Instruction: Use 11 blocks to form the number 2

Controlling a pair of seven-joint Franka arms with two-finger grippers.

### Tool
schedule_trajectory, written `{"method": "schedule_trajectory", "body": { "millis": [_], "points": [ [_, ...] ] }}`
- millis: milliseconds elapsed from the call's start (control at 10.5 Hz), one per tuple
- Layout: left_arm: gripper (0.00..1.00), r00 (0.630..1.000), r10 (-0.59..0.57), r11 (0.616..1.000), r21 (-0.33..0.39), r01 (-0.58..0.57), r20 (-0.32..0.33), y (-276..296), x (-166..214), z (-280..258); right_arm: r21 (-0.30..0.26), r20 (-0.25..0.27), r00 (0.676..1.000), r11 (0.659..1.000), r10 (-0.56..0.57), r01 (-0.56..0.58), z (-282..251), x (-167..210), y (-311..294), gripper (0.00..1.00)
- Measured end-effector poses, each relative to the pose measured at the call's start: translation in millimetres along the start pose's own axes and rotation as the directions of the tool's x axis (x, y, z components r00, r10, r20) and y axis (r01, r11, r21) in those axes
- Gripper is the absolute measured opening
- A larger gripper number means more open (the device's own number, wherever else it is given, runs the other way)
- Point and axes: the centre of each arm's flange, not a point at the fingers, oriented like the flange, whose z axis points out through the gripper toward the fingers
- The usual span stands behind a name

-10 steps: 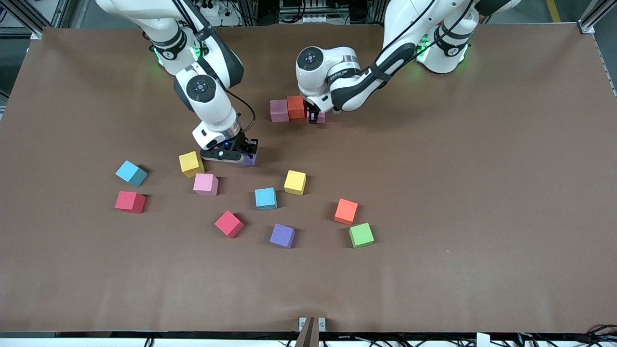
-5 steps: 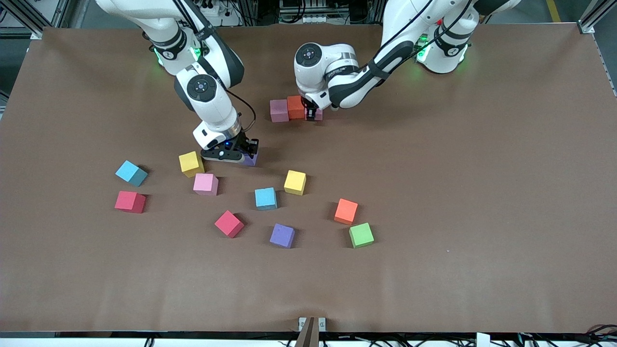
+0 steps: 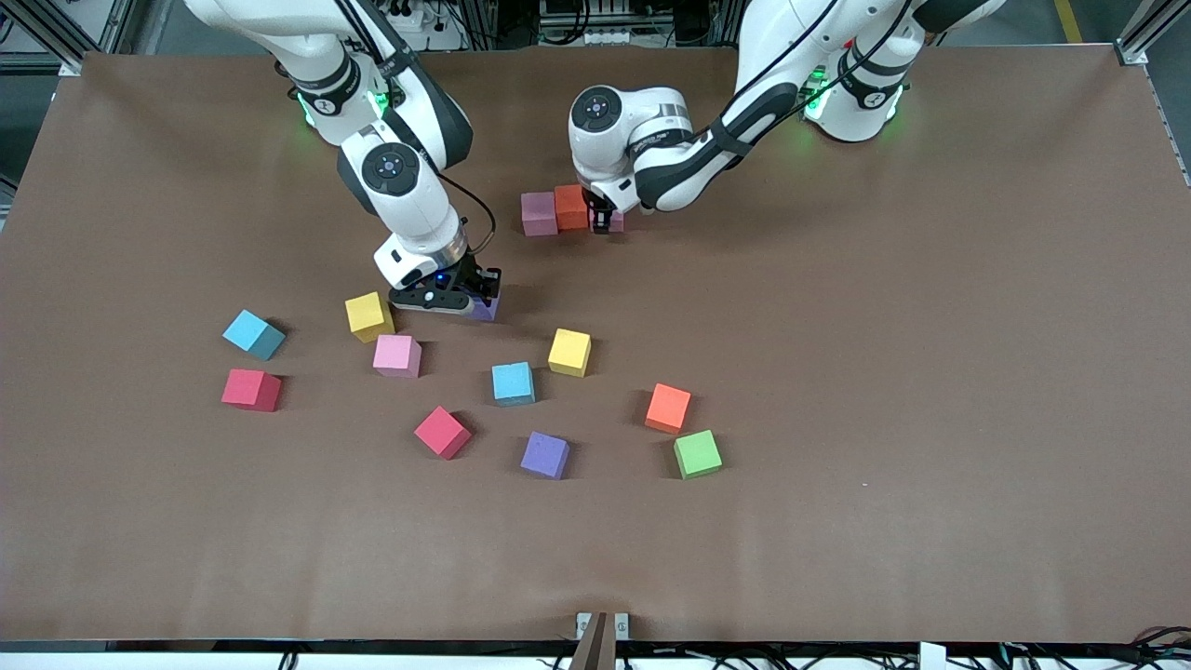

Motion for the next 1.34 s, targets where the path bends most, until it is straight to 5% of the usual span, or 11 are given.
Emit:
{"method": "schedule_trajectory", "body": {
  "millis": [1338],
  "points": [
    [0.59, 1.000, 0.007, 1.000, 0.010, -0.007, 0.009, -6.6, -4.8, 0.9, -0.001, 0.002, 1.000, 1.000, 0.000, 0.000, 1.2, 0.0, -0.1, 0.52]
  ]
}}
